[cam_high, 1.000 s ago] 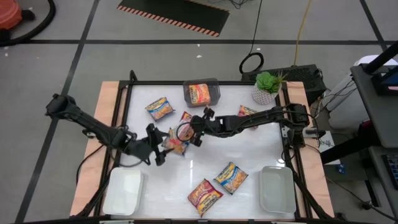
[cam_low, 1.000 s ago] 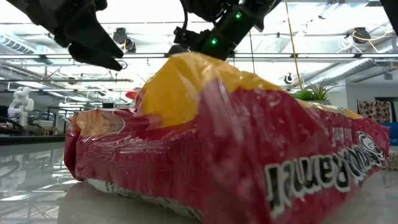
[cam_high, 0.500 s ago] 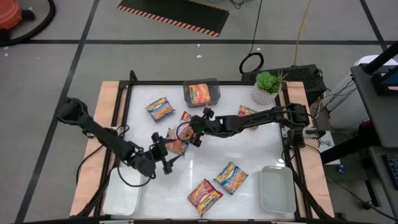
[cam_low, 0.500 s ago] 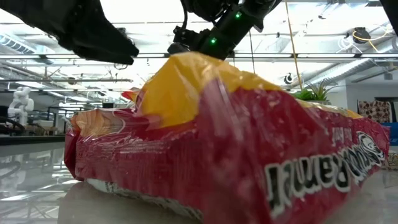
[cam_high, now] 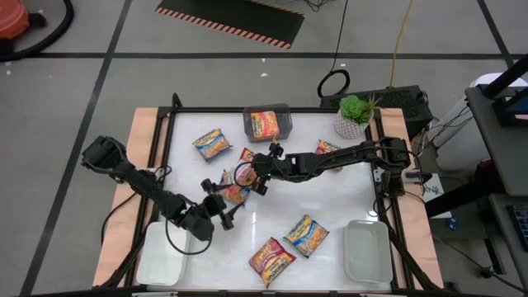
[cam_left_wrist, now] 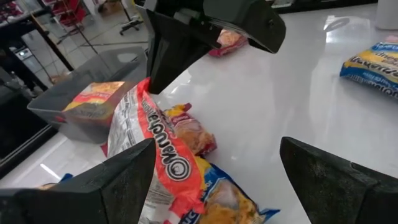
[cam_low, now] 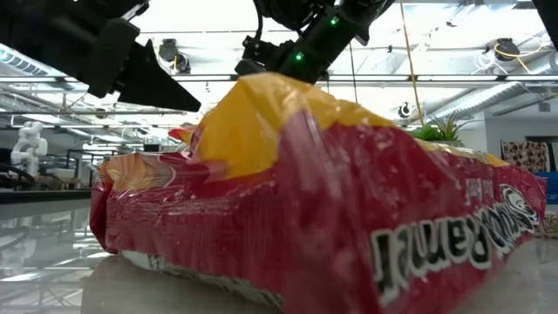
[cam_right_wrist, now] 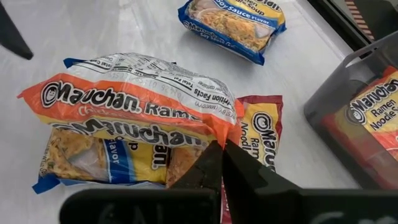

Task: Sort Maruchan noodles
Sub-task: Put the orange noodle pack into the black bin

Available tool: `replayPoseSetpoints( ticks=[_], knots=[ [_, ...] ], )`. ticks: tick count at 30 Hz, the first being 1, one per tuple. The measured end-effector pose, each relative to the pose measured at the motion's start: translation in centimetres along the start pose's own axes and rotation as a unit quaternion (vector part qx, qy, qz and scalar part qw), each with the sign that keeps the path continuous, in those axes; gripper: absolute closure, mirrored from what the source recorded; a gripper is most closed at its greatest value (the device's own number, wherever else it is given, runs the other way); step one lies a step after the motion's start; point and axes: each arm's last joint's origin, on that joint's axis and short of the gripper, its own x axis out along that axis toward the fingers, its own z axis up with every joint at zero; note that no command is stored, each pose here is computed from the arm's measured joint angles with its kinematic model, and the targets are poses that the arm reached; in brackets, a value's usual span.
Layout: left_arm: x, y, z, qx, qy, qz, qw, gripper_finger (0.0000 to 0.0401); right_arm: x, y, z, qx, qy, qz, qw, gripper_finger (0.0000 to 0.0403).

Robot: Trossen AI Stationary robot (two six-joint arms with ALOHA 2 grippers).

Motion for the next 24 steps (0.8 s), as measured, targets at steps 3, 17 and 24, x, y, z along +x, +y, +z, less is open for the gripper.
replayPoseSetpoints(
  ticks=[3, 17, 24],
  knots=[
    [0.0, -0.1, 0.1, -0.004, -0.001, -0.003, 1.000, 0.0054, 0.0, 0.0, 0.0, 0.000, 0.000, 0.000, 1.000, 0.0403],
    [-0.1, 0.1, -0.4, 0.046, 0.011, 0.001, 0.999, 0.0054, 0.0, 0.0, 0.0, 0.000, 0.000, 0.001, 1.000, 0.0403],
    [0.5, 0.9, -0.9, 0.078, 0.029, 0.036, 0.996, 0.0054, 0.0, 0.1, 0.0, 0.000, 0.003, 0.013, 1.000, 0.0403]
  ],
)
